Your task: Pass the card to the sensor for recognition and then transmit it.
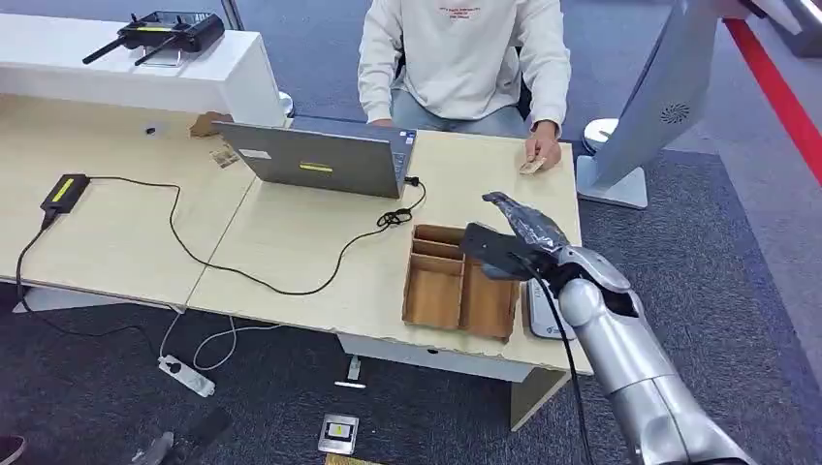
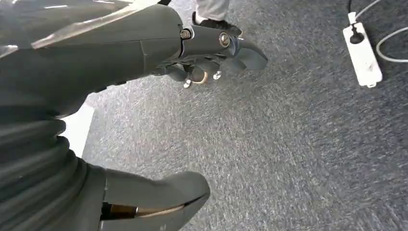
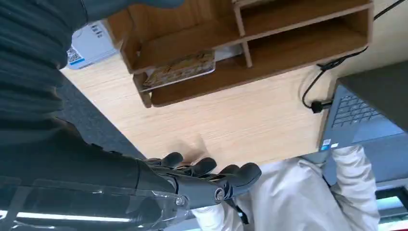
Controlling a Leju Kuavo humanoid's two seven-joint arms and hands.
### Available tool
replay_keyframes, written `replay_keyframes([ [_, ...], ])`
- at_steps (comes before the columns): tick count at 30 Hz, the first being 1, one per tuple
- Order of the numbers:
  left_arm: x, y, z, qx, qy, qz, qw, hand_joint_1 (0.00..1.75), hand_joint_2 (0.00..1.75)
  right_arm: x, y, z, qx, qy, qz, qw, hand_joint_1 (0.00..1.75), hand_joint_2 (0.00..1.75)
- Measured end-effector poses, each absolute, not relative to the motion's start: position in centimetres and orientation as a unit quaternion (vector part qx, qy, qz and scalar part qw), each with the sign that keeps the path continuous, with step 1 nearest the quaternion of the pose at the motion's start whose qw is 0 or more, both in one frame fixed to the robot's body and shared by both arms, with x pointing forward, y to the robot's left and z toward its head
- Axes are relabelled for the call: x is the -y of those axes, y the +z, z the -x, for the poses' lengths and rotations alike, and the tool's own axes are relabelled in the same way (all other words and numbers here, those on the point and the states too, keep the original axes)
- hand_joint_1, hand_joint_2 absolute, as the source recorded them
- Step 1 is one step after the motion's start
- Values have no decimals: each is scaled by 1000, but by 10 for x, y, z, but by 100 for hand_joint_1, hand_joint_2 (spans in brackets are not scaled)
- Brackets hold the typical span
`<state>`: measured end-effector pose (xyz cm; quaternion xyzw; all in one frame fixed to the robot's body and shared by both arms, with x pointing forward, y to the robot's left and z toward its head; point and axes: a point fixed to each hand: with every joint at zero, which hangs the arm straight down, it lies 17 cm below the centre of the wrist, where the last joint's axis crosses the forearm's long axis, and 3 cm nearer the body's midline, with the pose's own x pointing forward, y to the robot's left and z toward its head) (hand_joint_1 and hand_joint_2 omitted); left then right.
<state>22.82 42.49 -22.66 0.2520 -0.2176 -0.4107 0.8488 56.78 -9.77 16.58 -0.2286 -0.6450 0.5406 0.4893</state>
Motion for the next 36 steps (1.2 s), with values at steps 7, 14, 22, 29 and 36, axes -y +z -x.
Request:
replay_keyframes([
  [7,-433,-222,-234,220,-413,-258,845,0,175,83,168,-563,653,543,218,481,0,175],
  [14,-434,-221,-236,222,-418,-259,842,0,175,78,169,-562,655,544,214,479,0,175],
  [22,-433,-221,-236,222,-421,-259,840,0,175,76,169,-561,655,544,214,478,0,175],
  [29,-435,-221,-236,221,-408,-260,847,0,175,75,166,-561,653,548,213,477,0,175],
  [36,-438,-221,-234,217,-400,-262,851,0,175,81,158,-562,643,551,223,482,0,175],
])
